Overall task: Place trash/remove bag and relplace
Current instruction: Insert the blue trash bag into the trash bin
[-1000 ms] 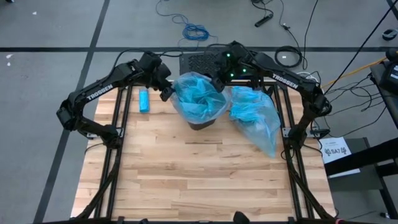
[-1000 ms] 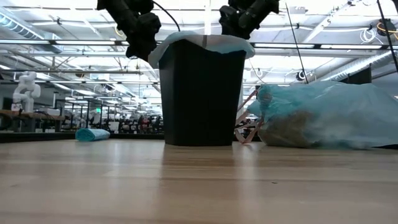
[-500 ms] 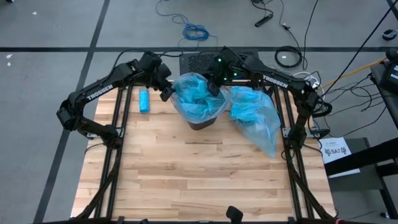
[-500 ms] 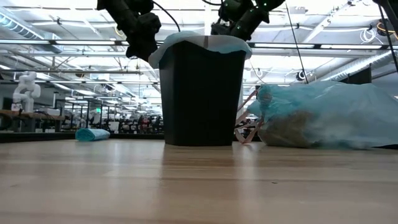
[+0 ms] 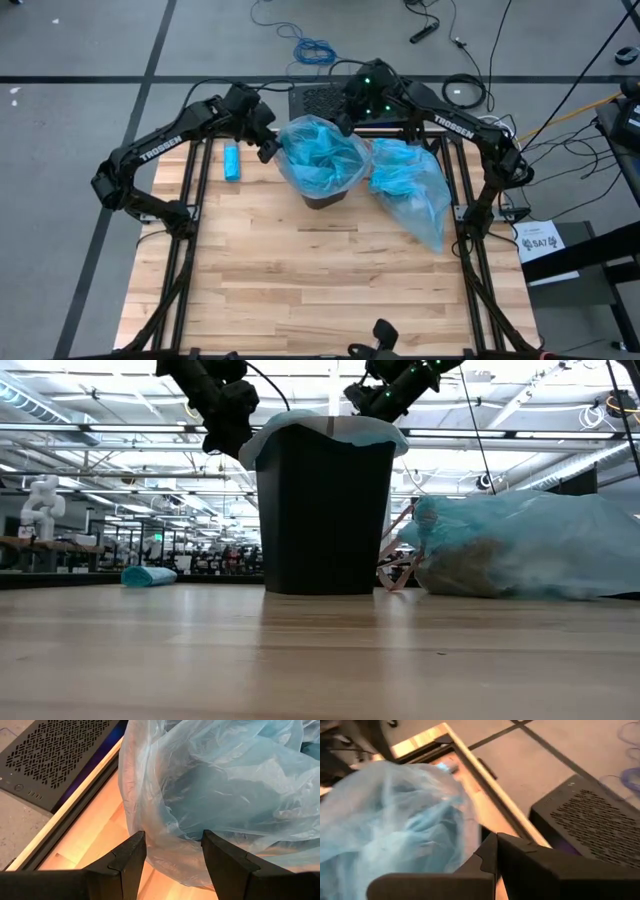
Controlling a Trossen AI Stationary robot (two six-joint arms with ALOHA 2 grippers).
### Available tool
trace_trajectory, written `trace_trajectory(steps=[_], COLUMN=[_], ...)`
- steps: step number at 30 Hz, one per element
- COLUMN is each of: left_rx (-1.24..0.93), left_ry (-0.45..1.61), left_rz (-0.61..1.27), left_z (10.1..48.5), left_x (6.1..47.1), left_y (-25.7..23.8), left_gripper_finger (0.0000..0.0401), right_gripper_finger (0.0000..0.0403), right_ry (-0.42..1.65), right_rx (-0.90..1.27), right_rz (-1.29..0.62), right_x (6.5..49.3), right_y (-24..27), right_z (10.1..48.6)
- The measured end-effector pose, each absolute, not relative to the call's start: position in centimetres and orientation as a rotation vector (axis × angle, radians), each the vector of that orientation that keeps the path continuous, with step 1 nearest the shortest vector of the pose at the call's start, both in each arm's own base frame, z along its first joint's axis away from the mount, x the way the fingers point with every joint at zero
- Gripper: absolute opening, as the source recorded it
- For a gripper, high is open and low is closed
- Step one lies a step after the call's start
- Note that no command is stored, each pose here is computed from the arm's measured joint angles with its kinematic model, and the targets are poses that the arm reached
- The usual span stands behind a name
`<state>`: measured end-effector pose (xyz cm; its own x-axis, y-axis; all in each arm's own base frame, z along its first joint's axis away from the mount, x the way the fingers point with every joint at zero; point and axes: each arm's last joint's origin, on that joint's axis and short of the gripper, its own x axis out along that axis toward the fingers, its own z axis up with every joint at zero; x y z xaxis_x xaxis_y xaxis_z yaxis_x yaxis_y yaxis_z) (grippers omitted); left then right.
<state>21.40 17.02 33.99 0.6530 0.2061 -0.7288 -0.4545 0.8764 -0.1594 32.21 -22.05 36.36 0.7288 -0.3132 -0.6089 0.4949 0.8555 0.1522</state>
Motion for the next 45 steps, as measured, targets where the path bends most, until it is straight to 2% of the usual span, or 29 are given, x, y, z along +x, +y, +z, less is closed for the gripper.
trace_trajectory(steps=[7, 17, 25, 29, 31, 34, 38, 45], left_rx=[-0.346, -0.346, -0.344, -0.344, -0.344, -0.344, -0.345, -0.347], left_ry=[0.775, 0.775, 0.776, 0.776, 0.777, 0.777, 0.777, 0.78], left_rz=[0.384, 0.384, 0.388, 0.388, 0.389, 0.389, 0.388, 0.388], left_z=[34.0, 34.0, 34.0, 34.0, 34.0, 34.0, 34.0, 33.9], left_x=[21.4, 21.4, 21.4, 21.4, 21.4, 21.4, 21.4, 21.4], left_y=[17.0, 17.0, 17.0, 17.0, 17.0, 17.0, 17.0, 17.0], left_gripper_finger=[0.0196, 0.0196, 0.0196, 0.0196, 0.0196, 0.0196, 0.0196, 0.0196], right_gripper_finger=[0.0017, 0.0108, 0.0132, 0.0121, 0.0087, 0.0017, 0.0004, 0.0001], right_ry=[0.586, 0.581, 0.744, 0.806, 0.803, 0.771, 0.684, 0.653], right_rx=[0.339, 0.284, 0.248, 0.244, 0.251, 0.213, 0.183, 0.271], right_rz=[-0.36, -0.288, -0.234, -0.247, -0.274, -0.312, -0.375, -0.433], right_x=[32.3, 32.8, 33.1, 33.3, 33.3, 33.2, 32.8, 32.8], right_y=[-21.9, -21.3, -20.4, -20.4, -20.5, -20.5, -20.6, -22.3], right_z=[36.5, 36.6, 34.7, 33.7, 33.7, 34.4, 36.0, 35.3])
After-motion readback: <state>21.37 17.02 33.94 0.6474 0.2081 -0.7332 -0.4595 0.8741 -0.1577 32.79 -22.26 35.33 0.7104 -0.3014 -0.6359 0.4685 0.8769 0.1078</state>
